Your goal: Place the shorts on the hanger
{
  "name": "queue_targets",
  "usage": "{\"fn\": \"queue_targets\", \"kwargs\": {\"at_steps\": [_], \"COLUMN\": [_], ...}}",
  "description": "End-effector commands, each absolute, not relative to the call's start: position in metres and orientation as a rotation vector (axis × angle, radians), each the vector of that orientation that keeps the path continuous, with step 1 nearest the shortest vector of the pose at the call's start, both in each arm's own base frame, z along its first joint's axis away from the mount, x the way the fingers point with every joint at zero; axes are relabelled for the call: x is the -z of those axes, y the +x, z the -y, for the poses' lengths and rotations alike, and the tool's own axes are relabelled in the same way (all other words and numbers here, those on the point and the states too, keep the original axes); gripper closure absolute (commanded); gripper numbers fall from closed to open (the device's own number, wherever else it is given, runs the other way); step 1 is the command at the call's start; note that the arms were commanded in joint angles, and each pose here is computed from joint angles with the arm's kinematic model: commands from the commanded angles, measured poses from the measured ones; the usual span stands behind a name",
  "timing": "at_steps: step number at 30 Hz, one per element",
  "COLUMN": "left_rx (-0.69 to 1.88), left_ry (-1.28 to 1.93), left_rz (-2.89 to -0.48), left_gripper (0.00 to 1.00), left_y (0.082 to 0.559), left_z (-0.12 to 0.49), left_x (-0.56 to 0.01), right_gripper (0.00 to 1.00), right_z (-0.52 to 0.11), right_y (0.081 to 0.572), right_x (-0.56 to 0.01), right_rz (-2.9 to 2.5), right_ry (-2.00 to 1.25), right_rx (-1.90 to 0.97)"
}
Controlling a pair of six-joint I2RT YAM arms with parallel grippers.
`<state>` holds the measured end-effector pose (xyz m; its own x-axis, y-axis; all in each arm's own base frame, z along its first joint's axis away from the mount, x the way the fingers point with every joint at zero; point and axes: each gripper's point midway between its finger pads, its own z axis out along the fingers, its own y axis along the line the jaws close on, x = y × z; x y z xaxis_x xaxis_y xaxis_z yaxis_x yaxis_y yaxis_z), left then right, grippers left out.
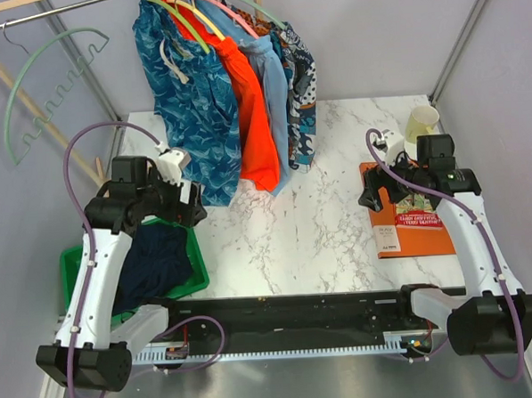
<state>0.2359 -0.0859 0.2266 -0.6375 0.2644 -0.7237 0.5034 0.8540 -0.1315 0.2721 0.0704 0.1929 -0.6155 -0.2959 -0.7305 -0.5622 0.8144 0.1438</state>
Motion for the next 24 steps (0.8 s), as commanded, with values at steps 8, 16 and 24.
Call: {"fn": "queue_targets", "kwargs": {"at_steps": [8,16,24], "left_rx": [0.242,0.221,0.092], "left_ry": [0.828,1.284,1.648], "left_rz": [-2.412,-2.534,-2.634], "left_gripper": [0.01,0.0,0.0], "left_y": [0.247,0.219,0.201], "left_z": [0.056,0.02,-0.021], "left_x": [-0.223,-0.193,-0.138], "right_gripper": [0.02,0.02,0.02], "right_z": [-0.082,-0.091,-0.094], "right_y": [0.26,0.262,0.264], "right_x": [-0.194,-0.195,-0.203], "right_rz": [-2.24,-2.219,-2.2], "right_ry": [-0.592,-0.535,-0.51], "right_rx": [-0.559,-0.631,-0.639]}}
